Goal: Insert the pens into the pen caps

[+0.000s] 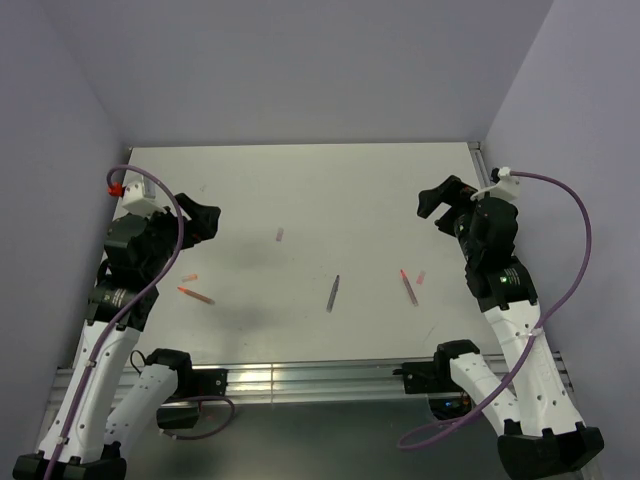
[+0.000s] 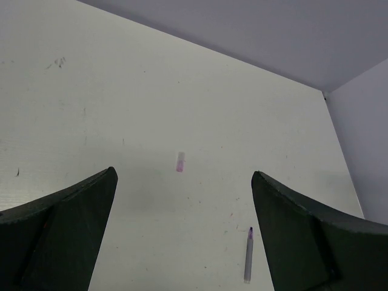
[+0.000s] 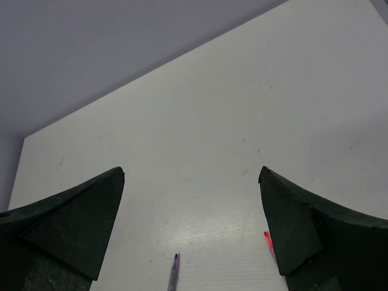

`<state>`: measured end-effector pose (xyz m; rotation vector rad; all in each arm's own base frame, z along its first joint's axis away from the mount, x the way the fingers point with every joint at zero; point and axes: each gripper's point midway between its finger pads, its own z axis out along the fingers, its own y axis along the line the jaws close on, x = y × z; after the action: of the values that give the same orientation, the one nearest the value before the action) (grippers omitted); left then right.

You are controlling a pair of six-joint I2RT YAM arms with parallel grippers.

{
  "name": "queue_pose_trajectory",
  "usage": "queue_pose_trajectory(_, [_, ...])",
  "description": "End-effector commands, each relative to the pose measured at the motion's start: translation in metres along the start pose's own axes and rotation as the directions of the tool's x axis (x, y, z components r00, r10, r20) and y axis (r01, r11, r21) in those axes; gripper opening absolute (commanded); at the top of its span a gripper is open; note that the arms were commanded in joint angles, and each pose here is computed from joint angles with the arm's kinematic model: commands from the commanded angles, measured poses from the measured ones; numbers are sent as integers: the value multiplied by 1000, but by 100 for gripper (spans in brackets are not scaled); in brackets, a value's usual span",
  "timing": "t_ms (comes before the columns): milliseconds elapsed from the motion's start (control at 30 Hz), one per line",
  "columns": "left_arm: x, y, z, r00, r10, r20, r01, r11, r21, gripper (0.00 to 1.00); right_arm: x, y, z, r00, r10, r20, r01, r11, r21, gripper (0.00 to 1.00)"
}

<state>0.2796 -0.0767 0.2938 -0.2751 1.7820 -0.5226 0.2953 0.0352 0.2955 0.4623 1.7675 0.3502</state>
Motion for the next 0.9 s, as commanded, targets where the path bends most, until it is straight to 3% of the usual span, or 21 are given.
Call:
queue_pose_trajectory(0, [-6, -4, -2, 999, 25, 26, -25, 999, 23, 99, -6, -2, -4, 999, -13, 35, 13, 1000, 4, 100])
queue_pose_trajectory(533, [-6, -4, -1, 999, 23, 25, -23, 1000, 21, 99, 12, -10, 7, 999, -31, -39, 32, 999, 36, 99])
queue_pose_trajectory(700, [-6, -3, -1, 999, 24, 27, -25, 1000, 18, 100, 62, -7, 26, 981, 12, -194, -9, 1000, 20, 92])
queue_pose_trajectory(767, [-7, -4, -2, 999, 25, 29, -25, 999, 20, 99, 82, -10, 33, 976, 10, -218, 9, 996, 86, 91])
queue_pose_trajectory(867, [-5, -3, -1, 999, 24, 22, -25, 999, 20, 99, 133, 17, 29, 948, -3, -320, 15, 999, 35, 84])
